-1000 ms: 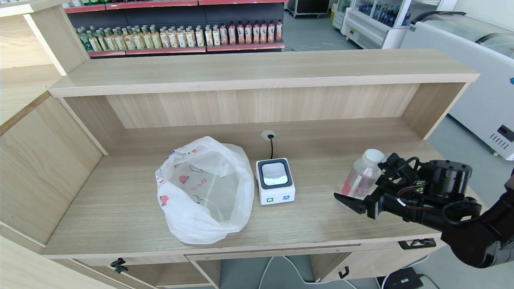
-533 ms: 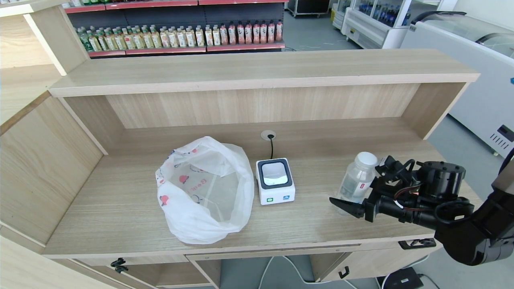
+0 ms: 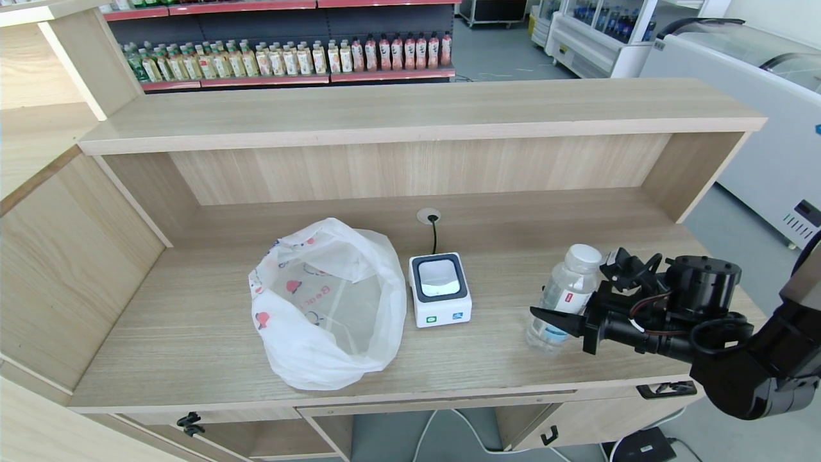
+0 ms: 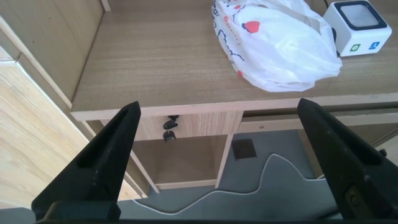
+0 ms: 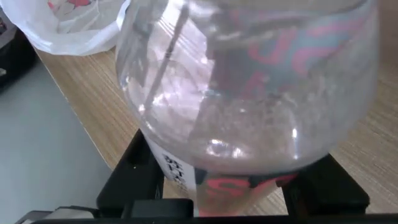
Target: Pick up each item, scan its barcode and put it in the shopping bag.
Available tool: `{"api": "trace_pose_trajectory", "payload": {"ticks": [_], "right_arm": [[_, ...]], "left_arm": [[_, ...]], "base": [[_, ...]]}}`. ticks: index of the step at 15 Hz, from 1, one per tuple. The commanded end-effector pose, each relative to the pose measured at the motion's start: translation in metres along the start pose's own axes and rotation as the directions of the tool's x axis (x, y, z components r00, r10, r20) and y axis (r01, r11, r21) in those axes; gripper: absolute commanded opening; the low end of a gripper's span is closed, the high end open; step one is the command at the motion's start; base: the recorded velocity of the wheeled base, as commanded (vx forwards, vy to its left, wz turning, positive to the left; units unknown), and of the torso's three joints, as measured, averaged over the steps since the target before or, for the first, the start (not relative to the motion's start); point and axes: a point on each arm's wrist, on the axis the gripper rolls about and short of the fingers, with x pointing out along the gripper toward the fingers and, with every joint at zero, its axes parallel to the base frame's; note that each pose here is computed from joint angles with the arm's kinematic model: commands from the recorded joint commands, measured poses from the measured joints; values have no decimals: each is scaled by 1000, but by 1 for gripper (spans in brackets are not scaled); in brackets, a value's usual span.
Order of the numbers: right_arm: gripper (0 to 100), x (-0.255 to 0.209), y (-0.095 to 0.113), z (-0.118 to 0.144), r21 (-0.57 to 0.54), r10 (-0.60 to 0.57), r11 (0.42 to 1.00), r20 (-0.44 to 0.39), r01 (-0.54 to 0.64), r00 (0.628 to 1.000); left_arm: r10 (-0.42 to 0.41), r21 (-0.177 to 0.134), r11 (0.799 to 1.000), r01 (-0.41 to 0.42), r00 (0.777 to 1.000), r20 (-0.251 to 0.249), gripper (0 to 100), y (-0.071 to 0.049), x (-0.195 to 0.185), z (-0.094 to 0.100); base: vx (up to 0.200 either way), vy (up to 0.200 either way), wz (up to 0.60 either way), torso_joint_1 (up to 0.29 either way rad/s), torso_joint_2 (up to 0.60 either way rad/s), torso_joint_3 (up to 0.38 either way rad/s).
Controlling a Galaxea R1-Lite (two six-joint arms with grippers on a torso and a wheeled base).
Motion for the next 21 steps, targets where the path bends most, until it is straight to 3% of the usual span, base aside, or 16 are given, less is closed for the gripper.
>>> {"api": "trace_pose_trajectory", "payload": {"ticks": [1, 7, 10, 12, 15, 18, 21], "right_arm": [[0, -2, 1, 5, -9, -5, 1000, 9, 5, 1000], [0, -17, 9, 35, 25, -4, 1000, 73, 2, 997], [0, -27, 25, 87, 69, 53, 995, 202, -69, 978], [0, -40, 33, 133, 97, 101, 986, 312, -138, 945], [0, -62, 42, 197, 122, 224, 949, 391, -292, 893], [0, -80, 57, 219, 78, 383, 895, 374, -440, 845], [0, -96, 90, 222, 28, 567, 793, 332, -609, 754]], "left_arm": [[-1, 0, 1000, 1, 1000, 1, 100, 0, 0, 0], [1, 0, 1000, -1, 1000, 1, 100, 0, 0, 0], [1, 0, 1000, -1, 1000, 1, 100, 0, 0, 0], [1, 0, 1000, -1, 1000, 1, 100, 0, 0, 0], [1, 0, 1000, -1, 1000, 1, 100, 0, 0, 0], [-1, -2, 1000, 1, 1000, 1, 100, 0, 0, 0], [1, 0, 1000, -1, 1000, 1, 100, 0, 0, 0]], "base": [[0, 0, 0, 0, 0, 0], [0, 0, 0, 0, 0, 0], [0, 0, 0, 0, 0, 0], [0, 0, 0, 0, 0, 0], [0, 0, 0, 0, 0, 0], [0, 0, 0, 0, 0, 0], [0, 0, 0, 0, 0, 0]]}}
